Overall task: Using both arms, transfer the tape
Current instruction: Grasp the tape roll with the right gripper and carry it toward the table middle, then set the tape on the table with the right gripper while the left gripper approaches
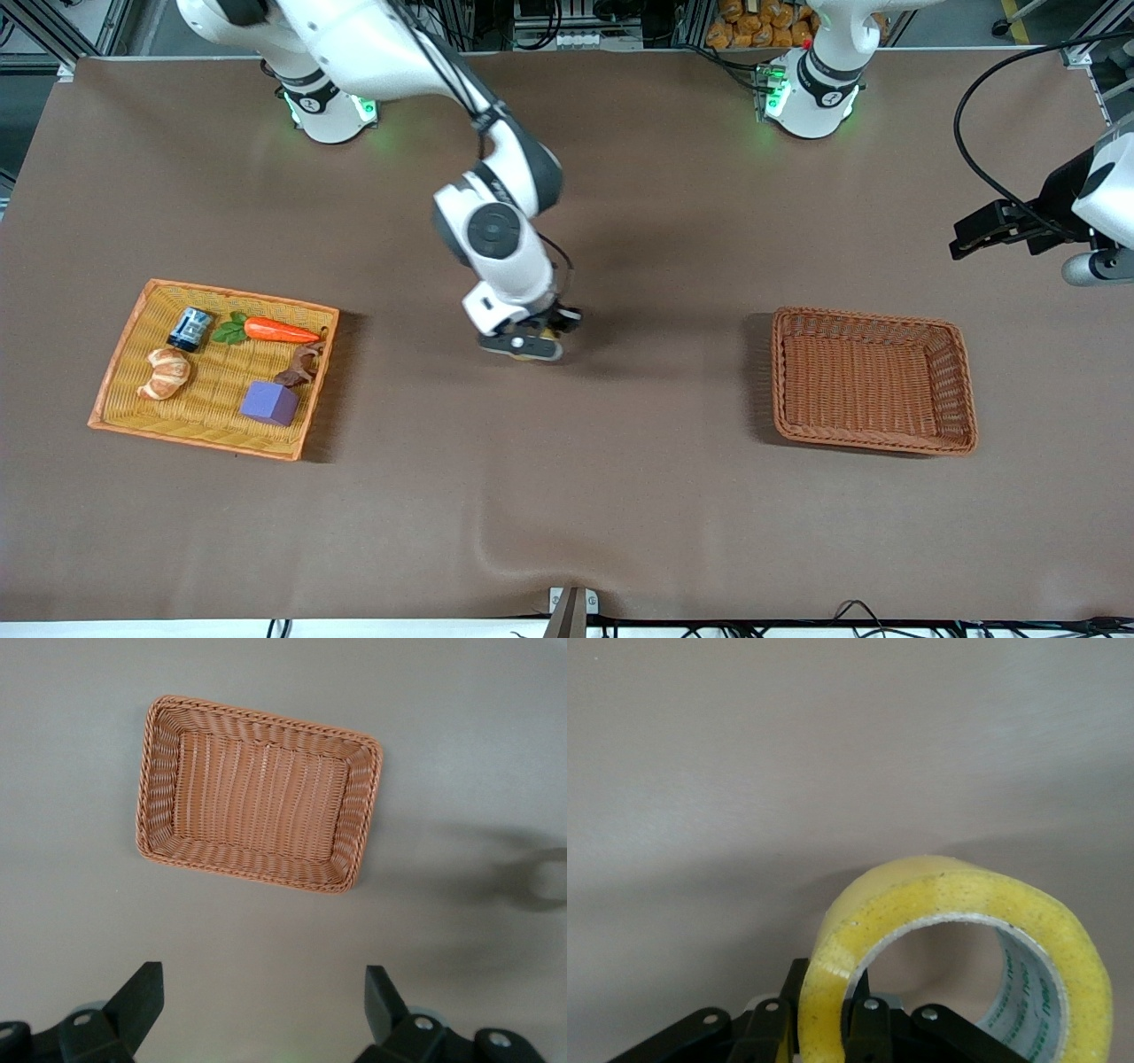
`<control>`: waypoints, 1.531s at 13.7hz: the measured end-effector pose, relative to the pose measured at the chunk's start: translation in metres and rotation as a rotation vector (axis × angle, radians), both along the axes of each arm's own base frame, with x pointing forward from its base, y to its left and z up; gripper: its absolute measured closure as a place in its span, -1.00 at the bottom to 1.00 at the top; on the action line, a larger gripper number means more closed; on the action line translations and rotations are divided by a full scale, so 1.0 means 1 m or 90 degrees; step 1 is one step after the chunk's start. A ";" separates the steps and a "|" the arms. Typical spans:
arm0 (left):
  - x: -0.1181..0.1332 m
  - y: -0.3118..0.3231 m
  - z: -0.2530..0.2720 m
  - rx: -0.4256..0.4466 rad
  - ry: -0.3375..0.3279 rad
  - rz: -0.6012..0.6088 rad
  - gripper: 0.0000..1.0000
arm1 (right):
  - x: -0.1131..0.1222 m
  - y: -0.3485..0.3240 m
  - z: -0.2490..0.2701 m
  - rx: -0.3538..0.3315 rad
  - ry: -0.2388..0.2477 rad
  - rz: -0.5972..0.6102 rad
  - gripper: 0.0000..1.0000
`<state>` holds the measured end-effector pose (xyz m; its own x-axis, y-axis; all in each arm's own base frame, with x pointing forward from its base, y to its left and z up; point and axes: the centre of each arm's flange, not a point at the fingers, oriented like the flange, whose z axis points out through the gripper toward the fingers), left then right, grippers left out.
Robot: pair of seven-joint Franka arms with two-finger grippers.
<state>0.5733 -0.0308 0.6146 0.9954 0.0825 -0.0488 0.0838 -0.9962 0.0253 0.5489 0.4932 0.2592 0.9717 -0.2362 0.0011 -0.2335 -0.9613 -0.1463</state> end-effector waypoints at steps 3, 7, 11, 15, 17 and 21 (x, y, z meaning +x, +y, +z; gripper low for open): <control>0.001 0.004 -0.002 0.003 0.002 0.004 -1.00 | 0.002 0.014 -0.018 -0.012 -0.001 0.005 0.24; 0.006 0.005 -0.019 0.003 0.016 0.005 -1.00 | 0.012 -0.009 0.010 -0.090 0.034 0.002 -0.51; 0.012 -0.041 -0.047 0.002 0.010 0.041 -1.00 | 0.051 -0.119 0.108 -0.103 -0.010 0.046 -0.98; 0.003 -0.158 -0.092 0.005 0.024 0.088 -1.00 | 0.035 -0.252 0.171 -0.066 0.003 0.074 -1.00; -0.004 -0.215 -0.121 0.006 0.031 0.104 -1.00 | 0.024 -0.312 0.191 -0.067 0.047 0.110 -1.00; -0.035 -0.335 -0.198 0.030 0.035 0.122 -1.00 | 0.013 -0.395 0.243 -0.104 0.055 0.154 -1.00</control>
<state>0.5379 -0.3658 0.4162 0.9570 0.2741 -0.0947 0.2723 -0.9617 -0.0313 0.5620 0.0979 0.5025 0.9979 -0.0014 -0.0652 0.0003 -0.9997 0.0248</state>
